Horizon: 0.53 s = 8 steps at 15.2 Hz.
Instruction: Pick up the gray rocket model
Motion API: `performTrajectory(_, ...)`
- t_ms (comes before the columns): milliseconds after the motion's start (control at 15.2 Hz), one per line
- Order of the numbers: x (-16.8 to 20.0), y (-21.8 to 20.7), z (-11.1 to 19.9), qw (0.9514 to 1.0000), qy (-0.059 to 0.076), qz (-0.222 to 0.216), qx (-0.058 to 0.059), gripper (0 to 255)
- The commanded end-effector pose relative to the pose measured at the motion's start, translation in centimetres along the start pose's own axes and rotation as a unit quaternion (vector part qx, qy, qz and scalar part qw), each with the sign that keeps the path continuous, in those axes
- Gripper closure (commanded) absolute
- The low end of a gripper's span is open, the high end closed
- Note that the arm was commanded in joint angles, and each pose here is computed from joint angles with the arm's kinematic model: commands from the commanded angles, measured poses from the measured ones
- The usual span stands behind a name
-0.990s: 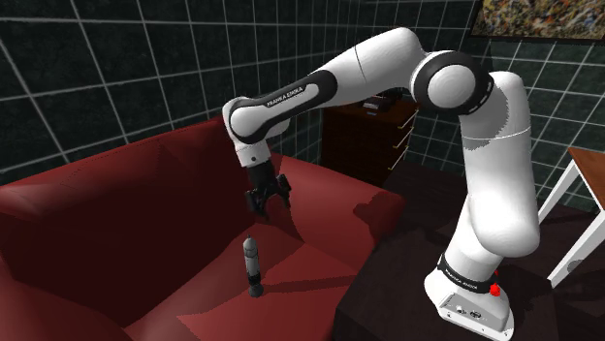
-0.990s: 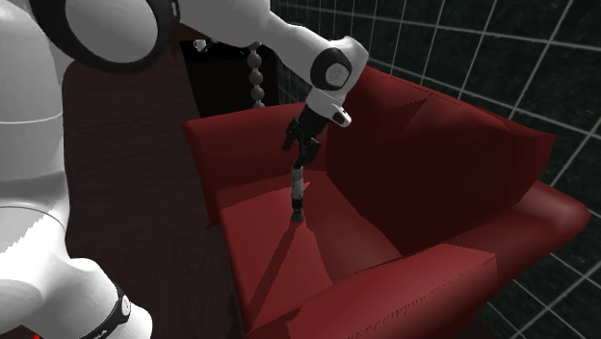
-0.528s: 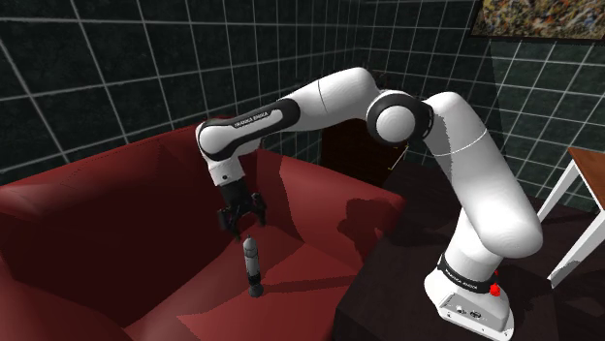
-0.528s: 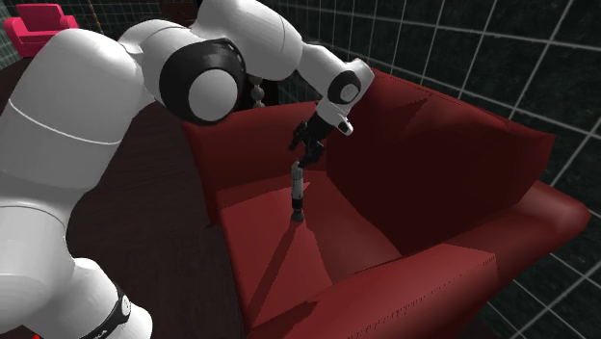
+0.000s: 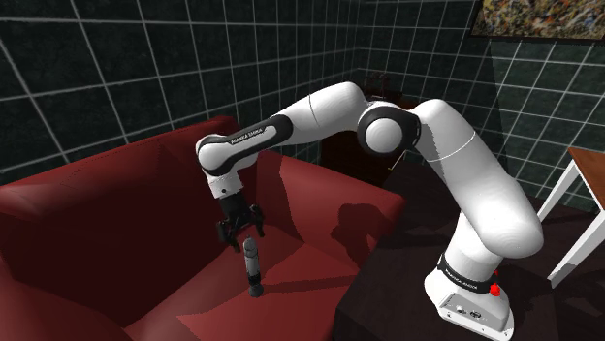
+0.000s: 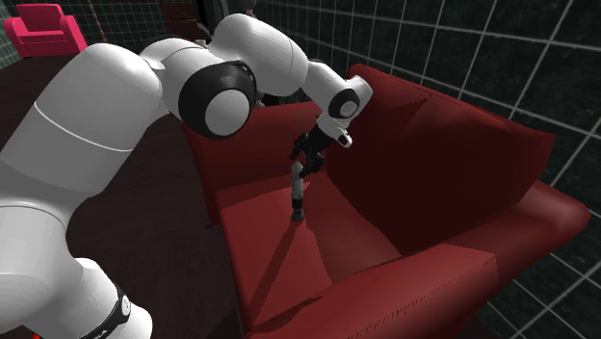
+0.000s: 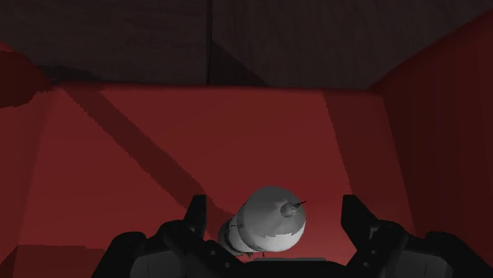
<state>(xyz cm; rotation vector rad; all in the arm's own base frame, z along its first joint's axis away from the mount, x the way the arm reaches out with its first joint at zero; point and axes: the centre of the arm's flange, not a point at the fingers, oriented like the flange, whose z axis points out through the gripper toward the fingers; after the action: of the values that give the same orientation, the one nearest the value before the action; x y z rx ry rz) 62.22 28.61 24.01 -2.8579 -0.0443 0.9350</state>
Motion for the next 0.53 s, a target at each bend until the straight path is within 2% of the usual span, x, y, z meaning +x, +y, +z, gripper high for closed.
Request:
performTrajectory(0, 0.27, 0.03, 0.28, 1.0, 0.0, 0.0, 0.0, 0)
performTrajectory(66, 0.27, 0.03, 0.28, 1.0, 0.0, 0.0, 0.0, 0)
performTrajectory(132, 0.24, 0.0, 0.3, 1.0, 0.0, 0.0, 0.0, 255)
performTrajectory(462, 0.25, 0.0, 0.3, 1.0, 0.0, 0.0, 0.0, 255)
